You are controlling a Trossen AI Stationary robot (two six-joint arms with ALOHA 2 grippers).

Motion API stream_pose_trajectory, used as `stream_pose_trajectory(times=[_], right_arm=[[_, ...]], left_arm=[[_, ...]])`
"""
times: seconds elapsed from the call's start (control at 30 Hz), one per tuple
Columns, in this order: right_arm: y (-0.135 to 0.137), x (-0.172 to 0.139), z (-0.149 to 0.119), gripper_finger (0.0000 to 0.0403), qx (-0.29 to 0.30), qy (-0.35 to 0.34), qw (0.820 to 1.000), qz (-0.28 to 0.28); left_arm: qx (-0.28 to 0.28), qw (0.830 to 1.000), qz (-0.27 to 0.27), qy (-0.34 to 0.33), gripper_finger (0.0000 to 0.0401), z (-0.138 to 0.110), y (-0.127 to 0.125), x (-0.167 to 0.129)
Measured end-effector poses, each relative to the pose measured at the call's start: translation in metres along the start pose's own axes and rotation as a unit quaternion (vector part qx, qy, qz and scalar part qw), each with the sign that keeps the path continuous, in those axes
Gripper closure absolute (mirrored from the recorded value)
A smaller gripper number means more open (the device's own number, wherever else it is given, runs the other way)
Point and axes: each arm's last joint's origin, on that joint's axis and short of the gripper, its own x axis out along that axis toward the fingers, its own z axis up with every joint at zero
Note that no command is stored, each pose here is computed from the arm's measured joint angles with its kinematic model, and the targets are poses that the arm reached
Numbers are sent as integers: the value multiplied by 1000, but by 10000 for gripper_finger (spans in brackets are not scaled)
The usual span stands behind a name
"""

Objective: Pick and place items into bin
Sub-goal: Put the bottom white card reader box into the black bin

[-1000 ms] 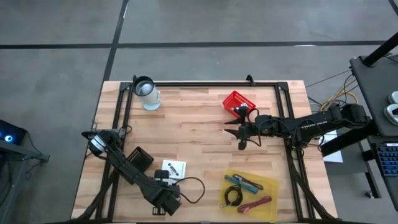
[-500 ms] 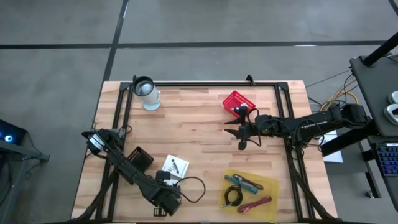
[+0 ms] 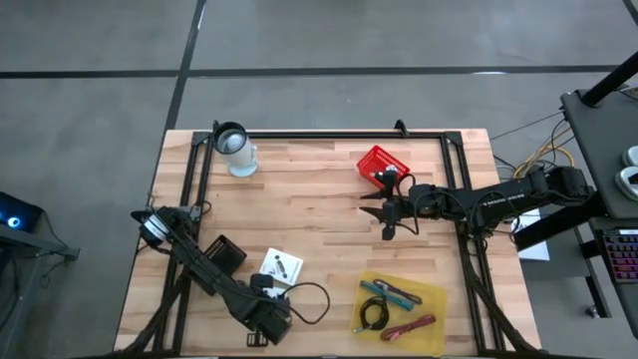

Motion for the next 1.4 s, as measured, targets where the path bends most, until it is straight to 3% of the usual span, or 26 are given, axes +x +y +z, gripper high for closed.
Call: stream_pose_trajectory(times=[0.63, 0.97, 1.13, 1.4], right_arm=[[0, 0, 0, 280, 0, 1, 1000, 1], [0, 0, -1, 280, -1, 3, 1000, 1], [0, 0, -1, 280, -1, 3, 1000, 2], [0, 0, -1, 280, -1, 5, 1000, 3]], left_arm=[[-28, 997, -31, -59, 398, -5, 6, -55], [-231, 971, -40, -53, 398, -11, 19, -79], [-367, 929, -37, -40, 398, -15, 29, -90], [-443, 895, -8, -44, 398, -37, 43, -116]])
